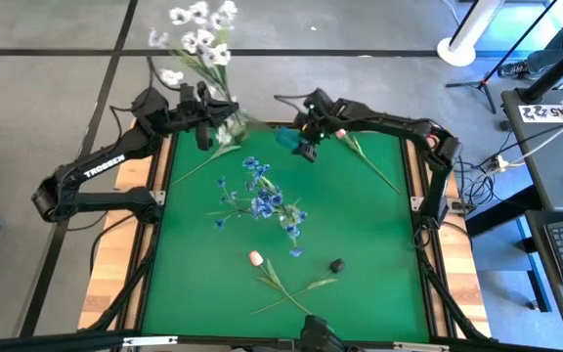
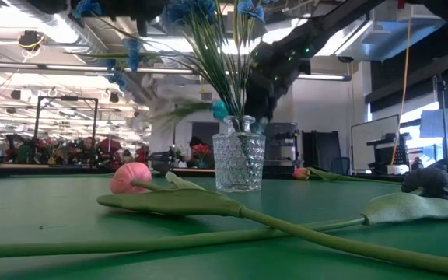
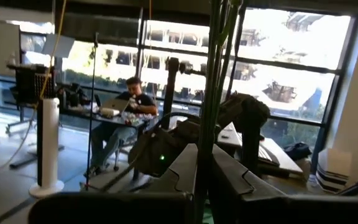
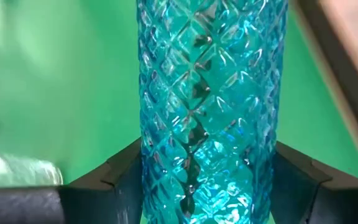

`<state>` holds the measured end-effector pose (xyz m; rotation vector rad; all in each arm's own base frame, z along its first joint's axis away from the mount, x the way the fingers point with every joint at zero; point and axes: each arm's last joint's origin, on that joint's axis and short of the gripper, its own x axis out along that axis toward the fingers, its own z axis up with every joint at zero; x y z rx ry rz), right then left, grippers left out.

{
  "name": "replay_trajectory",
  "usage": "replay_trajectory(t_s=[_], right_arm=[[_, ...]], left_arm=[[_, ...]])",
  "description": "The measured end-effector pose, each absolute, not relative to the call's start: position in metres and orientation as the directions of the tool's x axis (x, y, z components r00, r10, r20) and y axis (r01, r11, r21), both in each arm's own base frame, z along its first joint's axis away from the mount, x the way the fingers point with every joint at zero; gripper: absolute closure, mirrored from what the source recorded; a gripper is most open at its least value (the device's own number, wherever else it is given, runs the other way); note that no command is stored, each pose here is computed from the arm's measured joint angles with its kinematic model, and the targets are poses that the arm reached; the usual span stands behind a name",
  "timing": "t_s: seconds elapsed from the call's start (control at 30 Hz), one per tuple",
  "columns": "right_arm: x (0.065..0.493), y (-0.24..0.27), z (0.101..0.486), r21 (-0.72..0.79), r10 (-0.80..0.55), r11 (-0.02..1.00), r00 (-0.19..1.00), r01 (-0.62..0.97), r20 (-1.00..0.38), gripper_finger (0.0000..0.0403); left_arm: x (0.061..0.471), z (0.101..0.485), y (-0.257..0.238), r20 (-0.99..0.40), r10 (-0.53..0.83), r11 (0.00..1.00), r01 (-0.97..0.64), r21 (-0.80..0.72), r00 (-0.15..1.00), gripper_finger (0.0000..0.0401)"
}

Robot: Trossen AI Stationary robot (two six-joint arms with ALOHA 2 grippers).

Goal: Sort flowers into vase by color
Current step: Put the white flowers into the blue vase

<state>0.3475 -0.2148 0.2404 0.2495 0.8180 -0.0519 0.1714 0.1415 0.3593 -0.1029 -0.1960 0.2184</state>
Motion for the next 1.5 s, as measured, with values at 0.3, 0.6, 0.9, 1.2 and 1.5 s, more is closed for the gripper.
replay_trajectory(t_s=[0.3, 0.6, 0.9, 1.2, 1.5], right_arm=[[0.353, -0.219, 0.273, 0.242, 0.099, 0.970, 0.854, 0.032, -0.511, 0.0157], [0.361, -0.217, 0.281, 0.227, 0.114, 0.974, 0.913, -0.024, -0.391, 0.0157], [0.360, -0.215, 0.285, 0.196, 0.148, 0.976, 0.947, -0.094, -0.286, 0.0157], [0.315, -0.197, 0.268, 0.131, 0.143, 0.984, 0.979, -0.124, -0.146, 0.0157], [0.301, -0.167, 0.248, 0.067, 0.037, 0.997, 0.998, -0.041, 0.046, 0.0157]], left_arm=[[0.156, 0.379, 0.127, 0.297, 0.223, 0.975, -0.213, -0.065, 0.928, 0.0384], [0.156, 0.382, 0.125, 0.331, 0.219, 0.976, -0.209, -0.067, 0.918, 0.0384], [0.156, 0.385, 0.125, 0.355, 0.241, 0.970, -0.233, -0.065, 0.903, 0.0384], [0.158, 0.383, 0.127, 0.346, 0.241, 0.970, -0.231, -0.071, 0.907, 0.0383], [0.190, 0.375, 0.130, 0.413, 0.165, 0.986, -0.160, -0.048, 0.896, 0.0383]])
